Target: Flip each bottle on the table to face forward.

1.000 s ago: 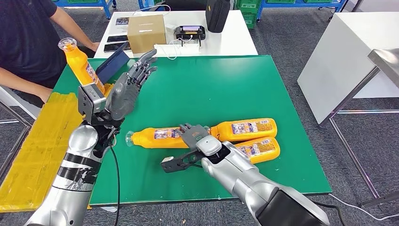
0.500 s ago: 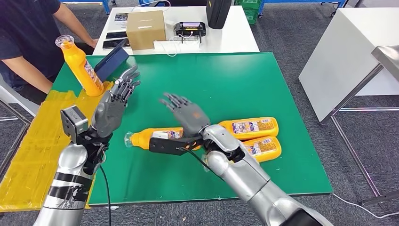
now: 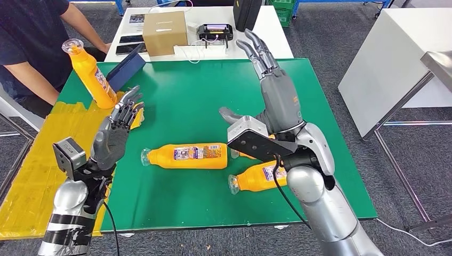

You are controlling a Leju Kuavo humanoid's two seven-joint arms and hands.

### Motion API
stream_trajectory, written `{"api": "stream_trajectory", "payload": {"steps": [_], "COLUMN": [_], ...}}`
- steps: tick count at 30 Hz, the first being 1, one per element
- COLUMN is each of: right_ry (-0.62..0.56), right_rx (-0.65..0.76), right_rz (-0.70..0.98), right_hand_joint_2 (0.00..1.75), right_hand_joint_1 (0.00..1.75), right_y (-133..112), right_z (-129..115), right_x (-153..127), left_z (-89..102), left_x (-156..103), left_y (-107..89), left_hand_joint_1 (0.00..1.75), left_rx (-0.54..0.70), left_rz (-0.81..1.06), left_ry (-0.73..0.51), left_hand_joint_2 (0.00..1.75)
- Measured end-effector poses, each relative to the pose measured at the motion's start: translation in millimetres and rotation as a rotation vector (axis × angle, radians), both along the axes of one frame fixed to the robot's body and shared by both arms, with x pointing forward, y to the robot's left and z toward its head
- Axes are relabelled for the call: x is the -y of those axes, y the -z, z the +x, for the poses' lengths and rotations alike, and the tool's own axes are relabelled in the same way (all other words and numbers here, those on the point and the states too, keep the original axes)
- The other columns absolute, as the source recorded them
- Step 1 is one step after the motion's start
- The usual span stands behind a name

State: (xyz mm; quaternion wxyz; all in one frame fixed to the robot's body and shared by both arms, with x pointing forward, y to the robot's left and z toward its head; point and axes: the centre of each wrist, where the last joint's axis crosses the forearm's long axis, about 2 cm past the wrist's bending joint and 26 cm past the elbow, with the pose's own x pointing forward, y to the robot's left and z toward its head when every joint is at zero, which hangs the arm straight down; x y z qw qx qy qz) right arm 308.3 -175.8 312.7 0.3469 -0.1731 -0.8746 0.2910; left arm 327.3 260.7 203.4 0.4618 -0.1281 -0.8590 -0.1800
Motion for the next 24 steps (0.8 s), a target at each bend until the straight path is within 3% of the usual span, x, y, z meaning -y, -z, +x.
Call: {"api": "stream_trajectory", "payload": {"steps": [13, 15, 18, 19, 24], "right_ry": [0.08, 0.156, 0.204, 0.203, 0.187], "right_rx": [-0.107, -0.21, -0.437, -0.48, -0.554], "right_rz": [-0.14, -0.273, -0.479, -0.508, -0.559], "right_hand_joint_2": [1.75, 1.75, 1.75, 1.75, 1.75], "right_hand_joint_1": [0.0, 0.0, 0.0, 0.0, 0.0], "right_y": [12.3, 39.6, 112.5, 124.9, 138.1], "right_z": [6.6, 20.7, 43.0, 45.4, 53.1], "right_x": [5.1, -0.2, -11.2, -13.1, -20.0], "left_z": [0.0, 4.4, 18.1, 20.8, 25.1], "left_x": [-1.7, -0.8, 4.8, 6.4, 11.4], "left_y": [-3.8, -10.4, -28.4, -31.7, -36.5], "left_hand_joint_1": [0.0, 0.0, 0.0, 0.0, 0.0], "left_rx": [0.011, 0.017, 0.04, 0.045, 0.052], "left_rz": [0.005, 0.009, 0.002, -0.002, -0.01], "left_ry": [-0.005, -0.004, -0.002, -0.001, 0.004], "left_hand_joint_2": [0.0, 0.0, 0.0, 0.0, 0.0]}}
